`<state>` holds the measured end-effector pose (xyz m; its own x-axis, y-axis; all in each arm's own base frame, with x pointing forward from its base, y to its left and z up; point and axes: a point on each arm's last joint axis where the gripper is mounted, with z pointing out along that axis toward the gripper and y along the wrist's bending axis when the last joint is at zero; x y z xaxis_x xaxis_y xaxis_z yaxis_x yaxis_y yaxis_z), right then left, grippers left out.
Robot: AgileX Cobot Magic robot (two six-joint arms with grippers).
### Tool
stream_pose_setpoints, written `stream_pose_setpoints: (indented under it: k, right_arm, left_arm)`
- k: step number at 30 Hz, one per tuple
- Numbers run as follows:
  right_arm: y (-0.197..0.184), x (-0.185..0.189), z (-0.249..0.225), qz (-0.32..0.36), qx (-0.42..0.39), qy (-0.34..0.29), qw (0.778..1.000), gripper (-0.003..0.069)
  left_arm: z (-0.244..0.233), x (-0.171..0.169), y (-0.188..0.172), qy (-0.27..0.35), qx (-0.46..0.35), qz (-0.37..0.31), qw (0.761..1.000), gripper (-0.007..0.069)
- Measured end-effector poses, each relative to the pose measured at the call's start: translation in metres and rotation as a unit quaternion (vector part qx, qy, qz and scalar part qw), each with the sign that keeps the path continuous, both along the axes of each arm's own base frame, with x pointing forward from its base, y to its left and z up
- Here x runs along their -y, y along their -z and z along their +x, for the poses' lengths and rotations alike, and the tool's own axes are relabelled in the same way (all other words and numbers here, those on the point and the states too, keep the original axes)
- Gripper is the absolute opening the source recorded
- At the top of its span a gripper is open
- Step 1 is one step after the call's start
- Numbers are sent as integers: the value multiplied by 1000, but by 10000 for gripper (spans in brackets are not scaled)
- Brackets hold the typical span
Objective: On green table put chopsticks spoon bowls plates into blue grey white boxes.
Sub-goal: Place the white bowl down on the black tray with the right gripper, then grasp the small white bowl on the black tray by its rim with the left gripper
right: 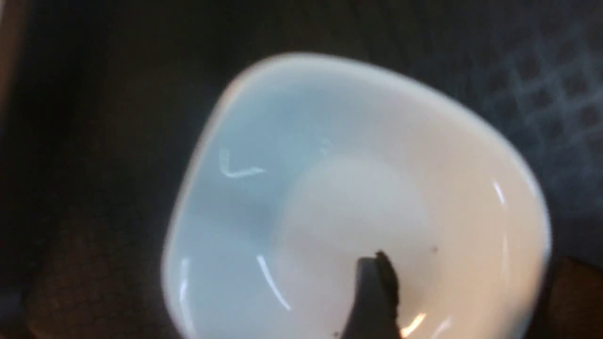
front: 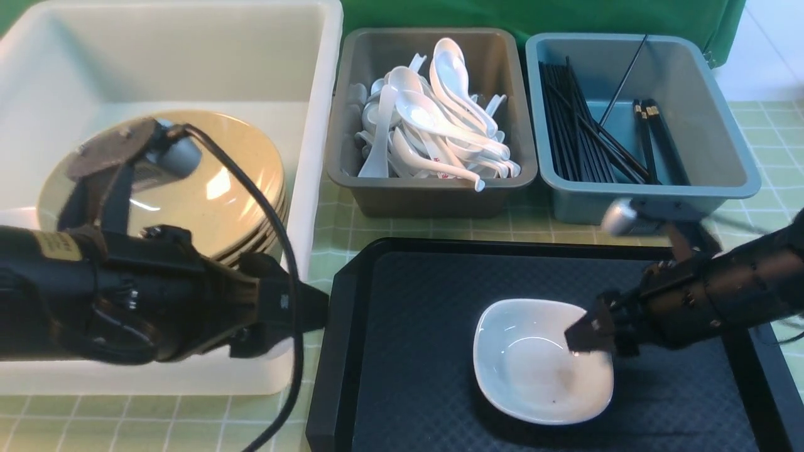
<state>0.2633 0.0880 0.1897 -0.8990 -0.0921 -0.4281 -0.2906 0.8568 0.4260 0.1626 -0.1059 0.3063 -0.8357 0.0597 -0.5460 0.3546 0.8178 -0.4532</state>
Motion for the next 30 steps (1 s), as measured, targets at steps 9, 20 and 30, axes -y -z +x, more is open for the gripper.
stream_pose_setpoints:
  k: [9,20,30]
  right_arm:
    - [-90,-1,-67,56,79,-88,991,498]
    - [-133,22,-140,-6,151,-79,985,498]
    - [-135,29,-156,-33,148,-85,985,498]
  left_arm:
    - [30,29,3,129,-69,7,989,417]
    - [95,129,41,200,-146,74,966,417]
    - [147,175,117,168,-212,124,955,417]
